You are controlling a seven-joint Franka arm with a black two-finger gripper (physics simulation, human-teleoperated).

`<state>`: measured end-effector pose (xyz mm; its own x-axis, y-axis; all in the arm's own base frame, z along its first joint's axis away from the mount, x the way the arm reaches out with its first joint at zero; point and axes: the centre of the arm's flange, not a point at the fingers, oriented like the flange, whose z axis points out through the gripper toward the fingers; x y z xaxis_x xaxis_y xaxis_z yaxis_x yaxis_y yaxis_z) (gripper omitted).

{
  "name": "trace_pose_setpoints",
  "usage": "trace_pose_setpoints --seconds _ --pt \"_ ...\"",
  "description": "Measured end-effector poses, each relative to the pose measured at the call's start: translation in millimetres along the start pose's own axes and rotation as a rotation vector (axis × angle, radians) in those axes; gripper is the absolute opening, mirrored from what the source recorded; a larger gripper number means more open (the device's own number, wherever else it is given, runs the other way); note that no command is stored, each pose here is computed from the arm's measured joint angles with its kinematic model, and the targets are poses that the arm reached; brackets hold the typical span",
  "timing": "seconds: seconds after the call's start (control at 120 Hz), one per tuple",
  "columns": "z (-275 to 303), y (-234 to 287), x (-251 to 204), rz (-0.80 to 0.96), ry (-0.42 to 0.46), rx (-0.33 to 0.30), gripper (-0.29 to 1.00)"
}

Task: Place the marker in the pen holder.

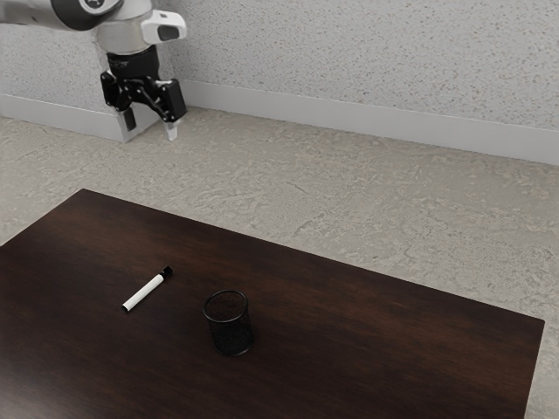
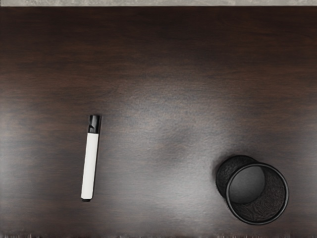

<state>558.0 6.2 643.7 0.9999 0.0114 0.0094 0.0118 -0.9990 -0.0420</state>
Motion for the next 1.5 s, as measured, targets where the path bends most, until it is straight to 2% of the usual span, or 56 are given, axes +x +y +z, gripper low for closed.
trace_pose_setpoints --seconds 0.158,0.208,0.242,0.275,0.308,0.375,0.45,0.583,0.725,0.858,1.008,1.175,1.408,1.5 --pt "-1 -14 -1 -0.024 -0.010 0.004 0.70" --pt "3 -19 2 -0.035 -0.018 -0.016 0.70" --pt "-11 -24 5 -0.044 0.014 -0.026 0.70" --pt "-37 -29 6 -0.051 0.068 -0.008 0.70" --pt "-41 -28 13 -0.045 0.082 0.011 0.70" --pt "23 -16 62 -0.016 0.001 0.026 0.70" --pt "125 -42 110 -0.048 -0.113 0.034 0.70" --pt "229 -96 133 -0.125 -0.209 0.026 0.70" --pt "292 -128 131 -0.156 -0.248 -0.017 0.70" --pt "340 -101 115 -0.081 -0.275 -0.050 0.70" --pt "362 -89 79 -0.007 -0.279 -0.028 0.70" --pt "378 -94 70 0.055 -0.269 0.011 0.70" --pt "396 -102 70 0.096 -0.261 0.015 0.70" --pt "398 -104 69 0.106 -0.262 0.012 0.66"
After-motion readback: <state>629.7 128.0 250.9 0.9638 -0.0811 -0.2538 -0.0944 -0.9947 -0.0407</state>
